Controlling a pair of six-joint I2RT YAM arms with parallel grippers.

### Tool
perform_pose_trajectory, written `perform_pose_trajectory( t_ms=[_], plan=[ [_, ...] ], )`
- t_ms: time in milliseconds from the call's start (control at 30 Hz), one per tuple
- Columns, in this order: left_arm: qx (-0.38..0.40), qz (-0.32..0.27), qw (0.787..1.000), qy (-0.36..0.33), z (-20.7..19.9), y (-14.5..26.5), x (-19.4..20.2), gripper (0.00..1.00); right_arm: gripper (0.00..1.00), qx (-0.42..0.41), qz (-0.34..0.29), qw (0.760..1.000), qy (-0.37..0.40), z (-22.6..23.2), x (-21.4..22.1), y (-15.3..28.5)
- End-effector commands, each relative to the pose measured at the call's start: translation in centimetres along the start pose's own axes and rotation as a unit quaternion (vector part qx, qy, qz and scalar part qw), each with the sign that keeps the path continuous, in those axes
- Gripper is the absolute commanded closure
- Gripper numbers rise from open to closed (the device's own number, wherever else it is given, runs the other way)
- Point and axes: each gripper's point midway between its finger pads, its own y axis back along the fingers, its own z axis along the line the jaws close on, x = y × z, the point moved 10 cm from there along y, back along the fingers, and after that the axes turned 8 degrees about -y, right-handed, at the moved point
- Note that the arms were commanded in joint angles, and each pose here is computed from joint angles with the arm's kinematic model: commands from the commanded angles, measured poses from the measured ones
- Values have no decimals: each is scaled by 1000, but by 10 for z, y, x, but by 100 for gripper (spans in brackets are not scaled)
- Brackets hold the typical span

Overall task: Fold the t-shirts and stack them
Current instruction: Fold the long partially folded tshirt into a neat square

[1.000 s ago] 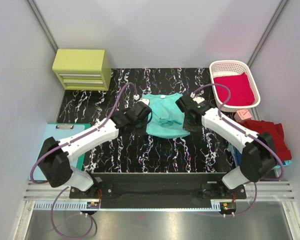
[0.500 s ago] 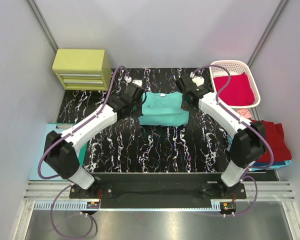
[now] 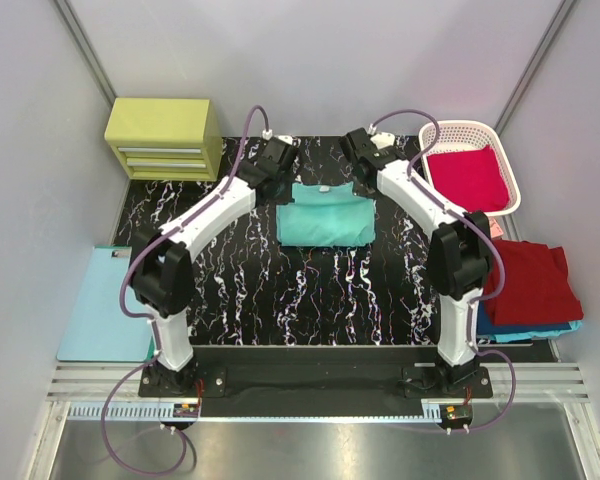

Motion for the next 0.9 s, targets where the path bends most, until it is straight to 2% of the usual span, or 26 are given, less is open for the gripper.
perform_pose_trajectory(
  t_ms=[0,333,500,733,867],
  plan=[
    [0,-42,999,13,5,-5,-35,100,100,-6,-56,998,-17,16,-35,-2],
    [13,-58,998,22,9,-44,-72,100,100,-6,-75,997,-16,45,-56,-41],
    [23,-36,998,46,22,-73,-74,100,100,-10,-66,998,-16,51,-60,-68],
    [5,-56,997,45,27,-71,-75,100,100,-5,-62,998,-17,46,-58,-72],
    [9,-51,998,48,32,-85,-77,100,100,-13,-57,998,-16,51,-58,-87]
  ],
)
